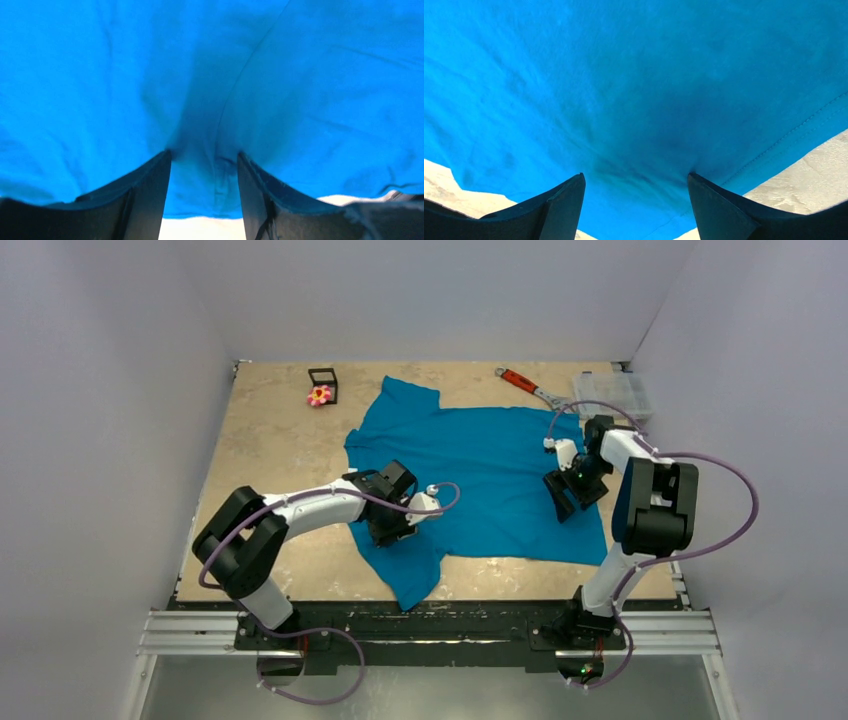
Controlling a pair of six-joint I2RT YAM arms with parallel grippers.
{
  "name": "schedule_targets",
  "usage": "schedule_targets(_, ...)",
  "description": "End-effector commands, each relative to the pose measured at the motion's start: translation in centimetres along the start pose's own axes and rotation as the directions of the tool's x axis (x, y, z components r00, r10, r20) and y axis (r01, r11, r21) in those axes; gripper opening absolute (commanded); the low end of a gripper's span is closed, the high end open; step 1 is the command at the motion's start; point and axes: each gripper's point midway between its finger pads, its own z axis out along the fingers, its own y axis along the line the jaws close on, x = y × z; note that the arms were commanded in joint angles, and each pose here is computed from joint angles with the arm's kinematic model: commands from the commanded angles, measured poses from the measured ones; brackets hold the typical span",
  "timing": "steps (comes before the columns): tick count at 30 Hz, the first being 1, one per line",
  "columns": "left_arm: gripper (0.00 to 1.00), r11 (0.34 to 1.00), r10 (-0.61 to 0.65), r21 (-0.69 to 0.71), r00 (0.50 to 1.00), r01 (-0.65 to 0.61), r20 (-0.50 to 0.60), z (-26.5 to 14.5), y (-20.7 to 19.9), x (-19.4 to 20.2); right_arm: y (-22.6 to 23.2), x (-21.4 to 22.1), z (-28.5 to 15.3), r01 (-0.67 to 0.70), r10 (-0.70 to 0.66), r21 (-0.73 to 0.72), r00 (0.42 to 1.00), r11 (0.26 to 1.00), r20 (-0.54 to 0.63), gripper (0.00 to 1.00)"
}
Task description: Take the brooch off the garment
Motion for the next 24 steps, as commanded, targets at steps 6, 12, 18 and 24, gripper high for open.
schedule_targets(6, 0.48, 0.996, 0.064, 0.069, 0.995, -0.059, -0.081, 0.1, -3.7, 2.8, -0.2, 2.9, 1.0, 0.072, -0.069, 0.063, 0.996, 0.995, -0.050, 0.79)
schedule_targets(12, 0.47, 0.989, 0.094, 0.127, 0.989, -0.079, -0.113, 0.0, -6.4, 4.4, 0.1, 3.8, 1.0, 0.080, -0.076, 0.064, 0.995, 0.995, -0.069, 0.79)
schedule_targets(18, 0.50, 0.993, 0.081, 0.090, 0.990, -0.071, -0.114, 0.0, -5.9, 3.9, 0.2, 3.4, 0.3, 0.088, -0.085, 0.058, 0.995, 0.994, -0.055, 0.79)
schedule_targets(24, 0.65, 0.993, -0.083, 0.088, 0.995, 0.078, 0.059, -5.0, -4.2, -1.2, 0.8, -2.1, -4.7, 0.096, -0.100, 0.038, 0.982, 0.995, 0.157, 0.90)
